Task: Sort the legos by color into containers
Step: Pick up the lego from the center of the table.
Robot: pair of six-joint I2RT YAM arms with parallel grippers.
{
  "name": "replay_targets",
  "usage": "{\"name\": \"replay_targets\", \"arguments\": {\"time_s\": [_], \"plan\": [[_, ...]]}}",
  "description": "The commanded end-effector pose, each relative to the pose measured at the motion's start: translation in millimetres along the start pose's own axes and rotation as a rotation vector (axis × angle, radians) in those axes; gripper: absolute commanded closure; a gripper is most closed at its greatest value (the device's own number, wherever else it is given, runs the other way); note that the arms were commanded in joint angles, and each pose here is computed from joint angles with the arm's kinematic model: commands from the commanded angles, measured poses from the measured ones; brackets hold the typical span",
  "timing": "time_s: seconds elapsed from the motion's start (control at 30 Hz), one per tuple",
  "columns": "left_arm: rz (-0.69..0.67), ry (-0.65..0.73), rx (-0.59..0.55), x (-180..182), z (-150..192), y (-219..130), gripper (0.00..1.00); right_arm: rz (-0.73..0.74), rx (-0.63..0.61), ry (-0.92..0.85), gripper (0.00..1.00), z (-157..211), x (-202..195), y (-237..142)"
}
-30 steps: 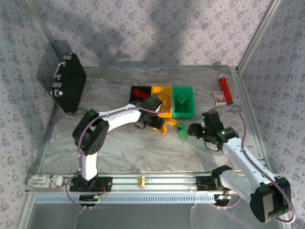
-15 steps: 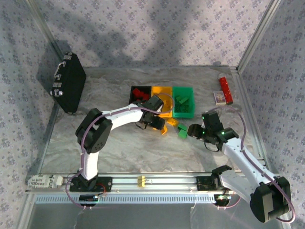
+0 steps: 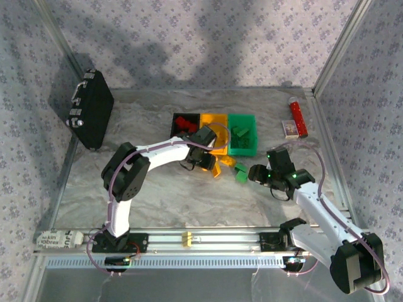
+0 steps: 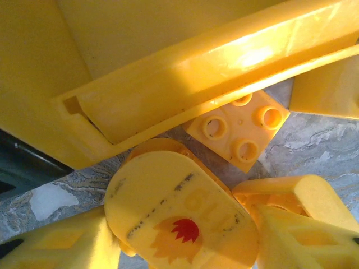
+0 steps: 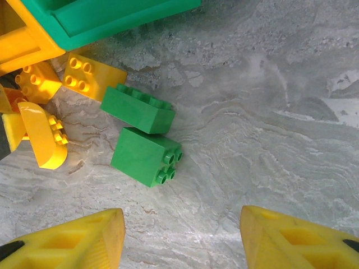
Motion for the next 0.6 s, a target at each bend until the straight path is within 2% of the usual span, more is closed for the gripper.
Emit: {"name": "replay_targets", "arguments": {"time_s": [0.0, 0.17, 0.37, 0.57], "plan": [[0.007, 0.014, 0.003, -4.8, 5.4, -1.1, 0.48, -0.003, 0.002, 0.008, 0.41, 1.7, -1.8, -2.1], [-0.014, 0.015, -0.037, -3.4, 9.5, -22.7, 0.58, -0.003, -0.002, 0.008, 0.41, 1.5, -2.0, -3.6], [-0.008, 0.020, -0.122, -5.8, 5.6, -61.2, 0.60, -0.011, -0.003, 0.010, 0.41, 0.9, -0.9, -3.3], [-0.017, 0.062, -0.217, -10.3, -19.4, -95.6, 0.60, -0.021, 0.000, 0.013, 0.41, 0.9, 1.4, -4.5]]}}
Point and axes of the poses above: each hand's point on the last joint's axis, 136 mm out from that joint toward the fingers, its own y axis out along the fingers, its own x axis along the line the jaws close on, z = x × y, the point moved 5 cm from there along -y, back along the fingers, and after that the axes turned 6 degrees about y, right-handed, at the moved point
